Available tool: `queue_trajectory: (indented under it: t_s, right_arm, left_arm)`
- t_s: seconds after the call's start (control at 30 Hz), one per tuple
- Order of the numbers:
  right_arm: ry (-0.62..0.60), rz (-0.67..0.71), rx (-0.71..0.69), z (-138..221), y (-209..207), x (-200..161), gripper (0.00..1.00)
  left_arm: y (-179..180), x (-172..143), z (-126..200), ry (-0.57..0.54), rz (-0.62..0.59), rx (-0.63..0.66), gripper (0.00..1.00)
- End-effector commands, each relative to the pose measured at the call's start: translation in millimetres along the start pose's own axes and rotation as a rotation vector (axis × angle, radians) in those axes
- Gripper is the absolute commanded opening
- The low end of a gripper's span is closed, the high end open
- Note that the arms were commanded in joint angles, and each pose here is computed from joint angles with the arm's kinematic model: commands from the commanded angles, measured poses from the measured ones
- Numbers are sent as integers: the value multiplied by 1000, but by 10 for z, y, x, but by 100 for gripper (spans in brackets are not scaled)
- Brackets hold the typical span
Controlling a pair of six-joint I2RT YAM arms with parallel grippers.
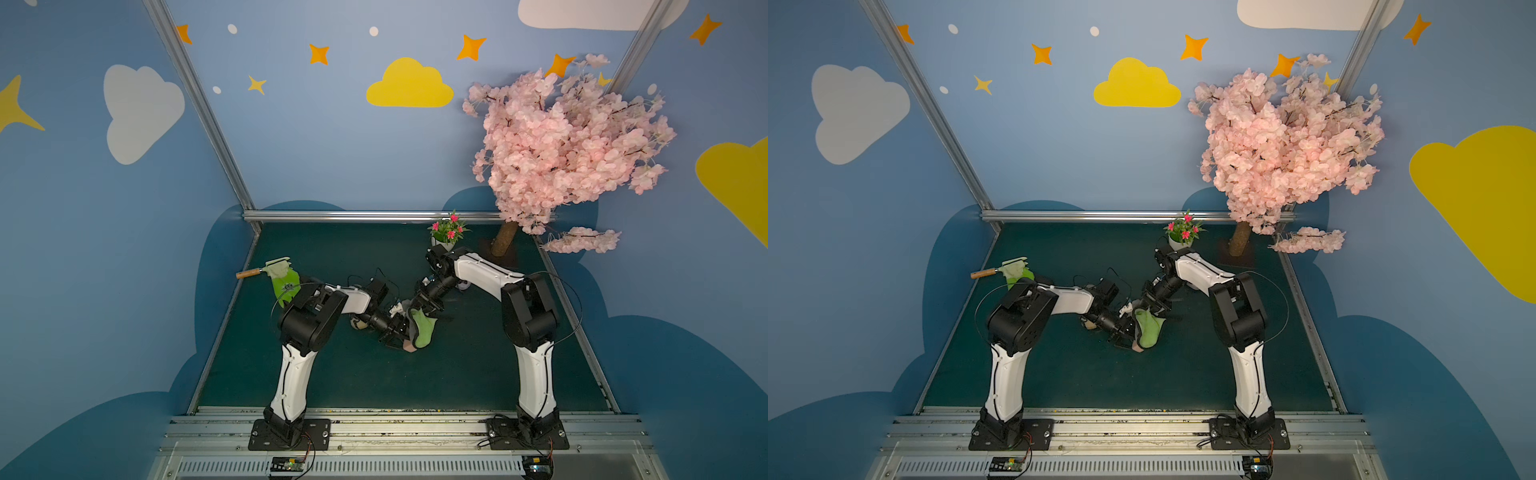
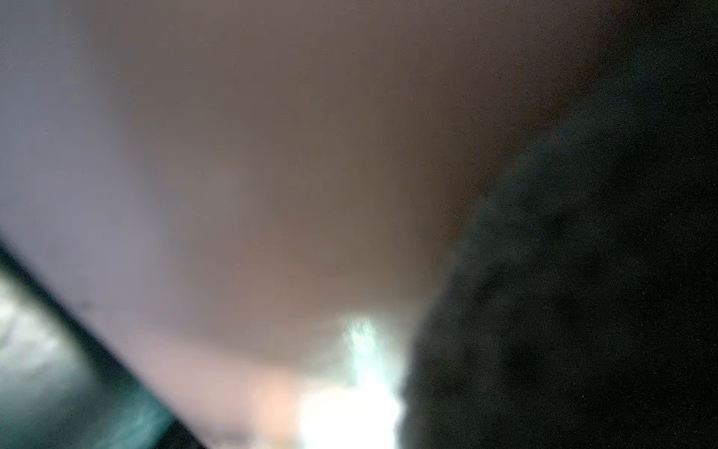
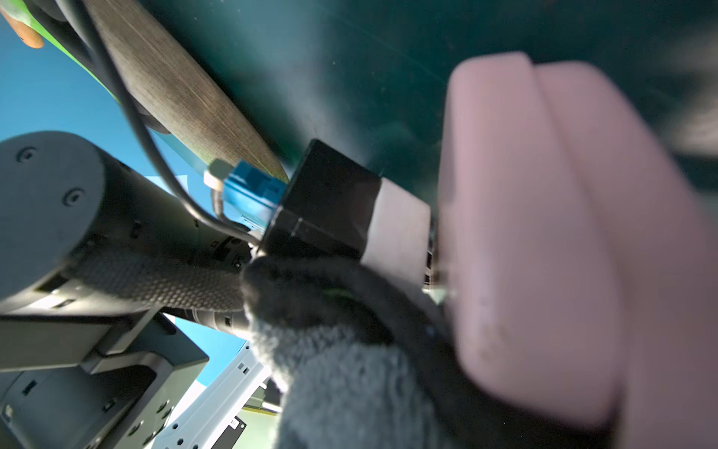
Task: Wipe the eyeglass case
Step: Wipe the dirt from the eyeglass case.
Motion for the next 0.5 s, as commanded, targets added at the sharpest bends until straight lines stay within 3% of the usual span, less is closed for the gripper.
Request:
queue_trajectory:
  t_s: [0.0,0.13,0.23,0.47]
  right_arm:
    - [-466,71,-75,331,-213,733,0]
    - [-580,167,-47,839,-73,489,0]
    - [-559,211,-17,951,67,444,0]
    - [-387,165,-38,391,55,816,0]
  left_arm:
    - [243,-232,-177,94,63,152,3]
    - [246,-231,-181,94,64,151,3]
    - [245,-227,-186,95,63,149,3]
    - [251,-236,-180,94,70,153,3]
Point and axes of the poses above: each gripper's point midway between its finger pads, its own z axis back along the fingers, its own y axis along the line the jaws close on, x = y × z, the point moved 9 cm from there along z, back along the fingers, and after that the axes turned 13 degrees about -z, right-handed, at the moved point
